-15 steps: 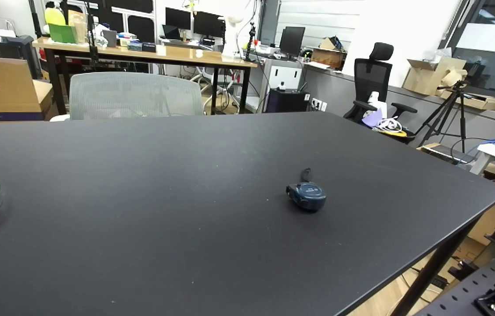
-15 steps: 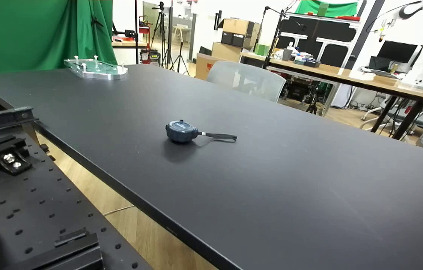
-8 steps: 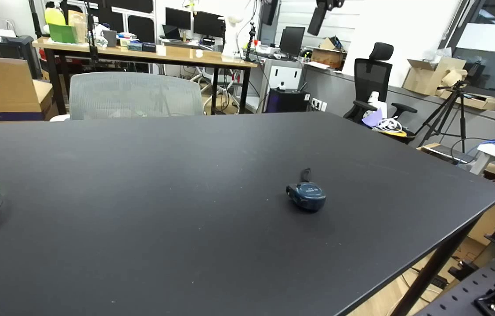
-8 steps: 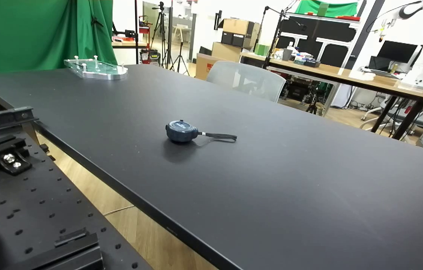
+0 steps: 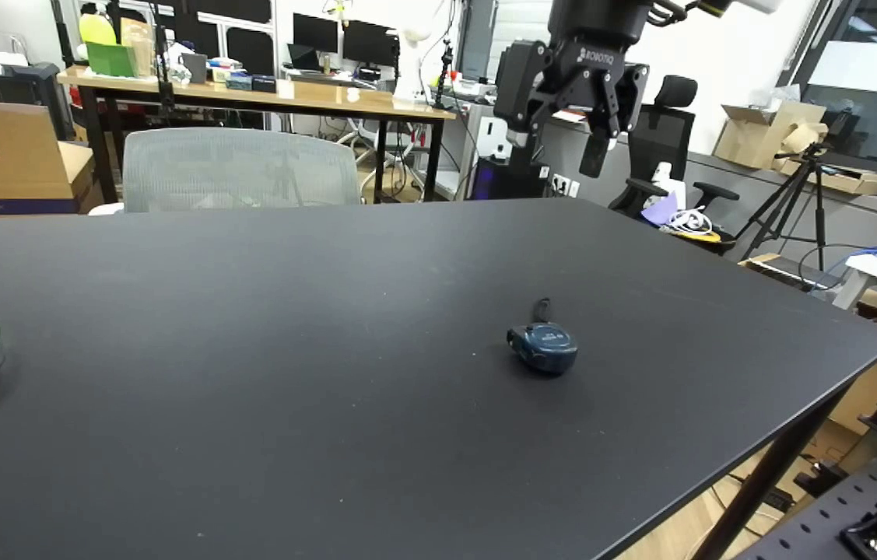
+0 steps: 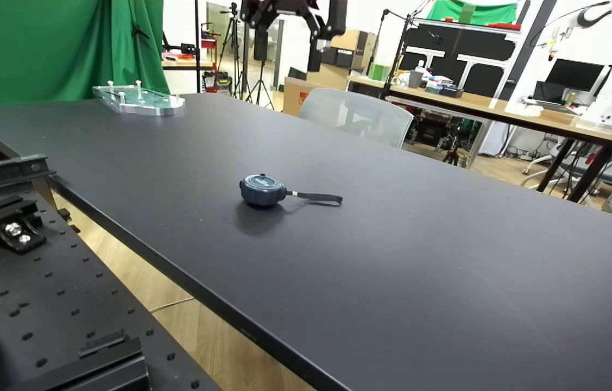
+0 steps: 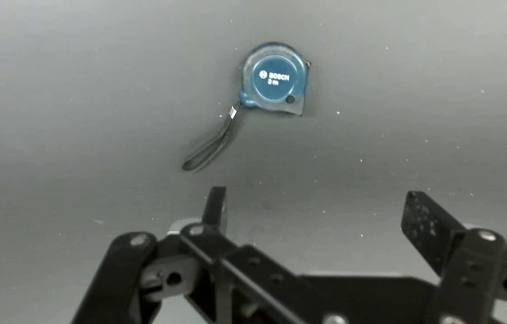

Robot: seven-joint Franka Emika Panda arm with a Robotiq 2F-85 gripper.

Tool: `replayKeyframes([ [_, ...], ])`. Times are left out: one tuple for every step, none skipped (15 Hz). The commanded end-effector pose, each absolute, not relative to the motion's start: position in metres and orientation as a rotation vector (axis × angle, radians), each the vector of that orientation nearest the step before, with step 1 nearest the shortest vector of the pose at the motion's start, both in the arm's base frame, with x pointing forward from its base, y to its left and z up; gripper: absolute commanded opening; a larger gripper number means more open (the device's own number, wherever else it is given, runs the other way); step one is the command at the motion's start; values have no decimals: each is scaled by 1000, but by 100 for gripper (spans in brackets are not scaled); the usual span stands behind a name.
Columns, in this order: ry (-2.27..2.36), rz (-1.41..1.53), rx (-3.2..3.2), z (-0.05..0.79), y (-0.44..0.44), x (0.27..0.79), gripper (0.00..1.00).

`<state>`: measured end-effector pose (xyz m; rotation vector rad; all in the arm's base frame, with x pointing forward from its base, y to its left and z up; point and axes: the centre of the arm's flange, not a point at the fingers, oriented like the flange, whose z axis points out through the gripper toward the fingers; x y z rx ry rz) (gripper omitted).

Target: Move the tape measure to the center of the table

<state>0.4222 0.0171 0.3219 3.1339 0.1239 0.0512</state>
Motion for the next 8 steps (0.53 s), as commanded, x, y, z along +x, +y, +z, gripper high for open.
replayKeyframes([
  [60,22,3097,310,8,420,100],
  [119,18,3117,310,11,420,100],
  [111,9,3111,307,9,420,100],
  [107,7,3109,307,8,420,100],
  [106,7,3109,307,7,420,100],
  [105,7,3109,307,7,420,100],
  [80,9,3098,303,10,422,100],
  [59,-4,3093,294,10,422,100],
])
